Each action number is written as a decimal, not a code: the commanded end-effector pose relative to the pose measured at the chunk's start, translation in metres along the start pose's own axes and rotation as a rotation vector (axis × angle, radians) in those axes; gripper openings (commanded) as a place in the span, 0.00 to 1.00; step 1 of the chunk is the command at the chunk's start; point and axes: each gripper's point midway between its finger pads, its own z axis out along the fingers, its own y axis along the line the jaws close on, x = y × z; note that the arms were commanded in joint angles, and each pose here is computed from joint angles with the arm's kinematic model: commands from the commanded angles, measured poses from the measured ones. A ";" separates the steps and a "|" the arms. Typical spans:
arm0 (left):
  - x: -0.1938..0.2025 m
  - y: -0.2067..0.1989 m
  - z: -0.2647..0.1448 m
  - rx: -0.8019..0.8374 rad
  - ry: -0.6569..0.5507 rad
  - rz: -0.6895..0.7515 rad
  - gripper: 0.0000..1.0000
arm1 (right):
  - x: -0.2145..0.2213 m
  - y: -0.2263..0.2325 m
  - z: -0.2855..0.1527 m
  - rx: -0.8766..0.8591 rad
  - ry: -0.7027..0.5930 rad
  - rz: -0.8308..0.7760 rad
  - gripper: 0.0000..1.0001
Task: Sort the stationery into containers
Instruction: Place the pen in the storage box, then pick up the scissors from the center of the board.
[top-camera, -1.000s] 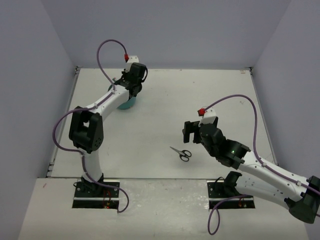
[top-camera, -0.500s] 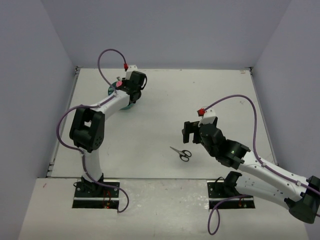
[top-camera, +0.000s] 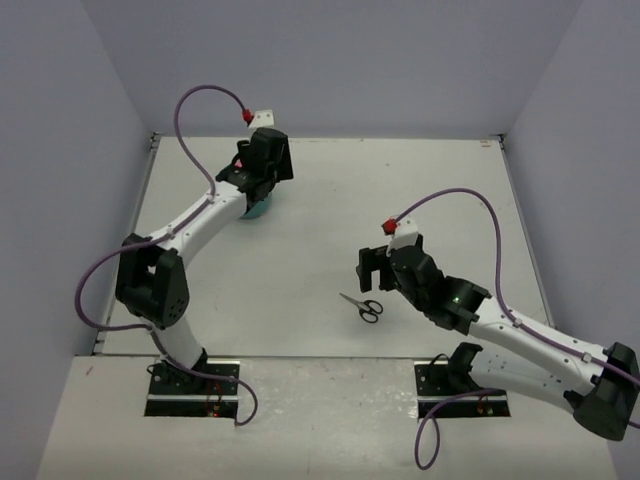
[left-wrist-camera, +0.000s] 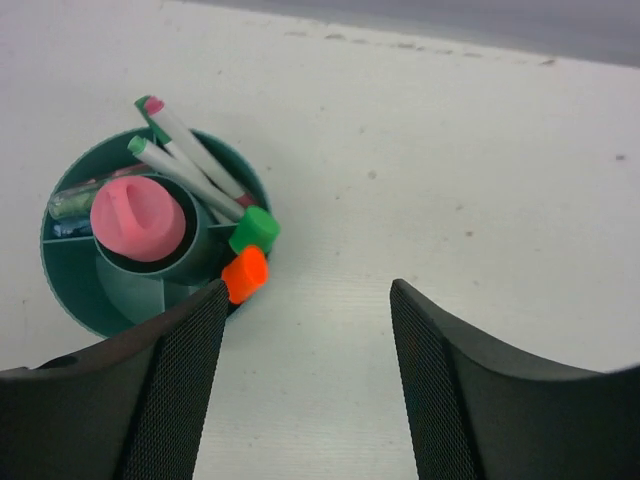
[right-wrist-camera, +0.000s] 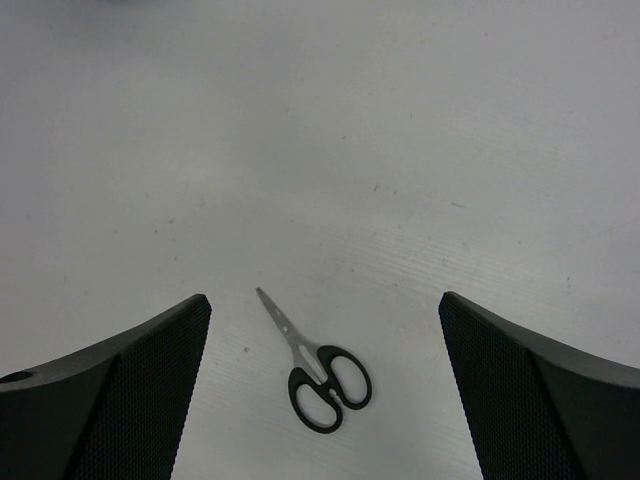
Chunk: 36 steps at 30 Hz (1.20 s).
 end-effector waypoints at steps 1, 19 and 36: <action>-0.063 -0.026 -0.073 0.210 -0.118 -0.109 0.74 | 0.010 0.016 0.008 -0.070 0.083 -0.054 0.99; 0.039 0.073 -0.223 0.365 -0.091 -0.016 1.00 | 0.118 0.012 -0.011 0.131 0.744 -0.084 0.51; 0.070 0.073 -0.213 0.400 -0.084 0.032 1.00 | 0.146 0.035 0.030 0.122 0.819 -0.148 0.34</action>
